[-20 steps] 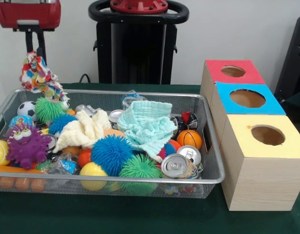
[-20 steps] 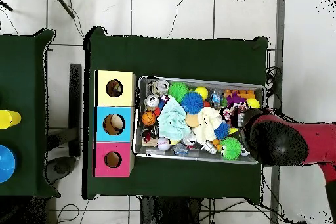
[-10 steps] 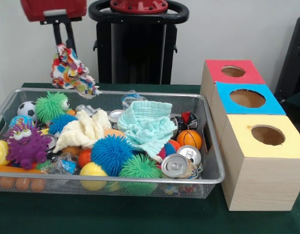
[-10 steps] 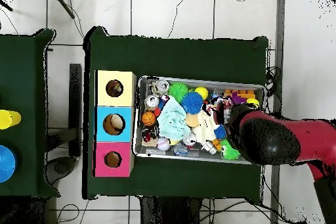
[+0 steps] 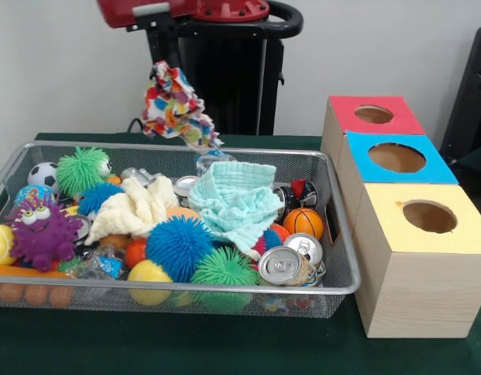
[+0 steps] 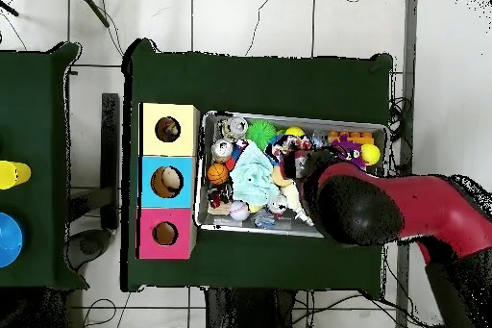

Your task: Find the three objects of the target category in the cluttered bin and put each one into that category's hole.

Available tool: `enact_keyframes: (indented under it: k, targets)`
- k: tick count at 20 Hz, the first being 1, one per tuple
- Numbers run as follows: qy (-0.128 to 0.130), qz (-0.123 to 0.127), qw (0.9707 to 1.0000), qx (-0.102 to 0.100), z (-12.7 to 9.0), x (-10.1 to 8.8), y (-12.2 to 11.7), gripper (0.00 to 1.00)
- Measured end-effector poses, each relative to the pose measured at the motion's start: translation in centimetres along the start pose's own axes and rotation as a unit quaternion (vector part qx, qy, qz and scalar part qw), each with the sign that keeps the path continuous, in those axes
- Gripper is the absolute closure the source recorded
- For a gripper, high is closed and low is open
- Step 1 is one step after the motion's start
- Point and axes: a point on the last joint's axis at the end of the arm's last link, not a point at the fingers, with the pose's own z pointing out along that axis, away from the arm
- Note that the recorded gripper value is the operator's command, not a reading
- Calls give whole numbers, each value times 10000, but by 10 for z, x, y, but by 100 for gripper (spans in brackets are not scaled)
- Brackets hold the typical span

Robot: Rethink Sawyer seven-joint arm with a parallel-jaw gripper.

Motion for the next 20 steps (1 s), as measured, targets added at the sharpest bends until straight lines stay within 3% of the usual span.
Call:
enact_keyframes:
  k: [11, 20]
  targets:
    - [-22, 61, 9999, 135, -14, -26, 81, 100]
    - [-67, 61, 9992, 379, -18, -18, 146, 100]
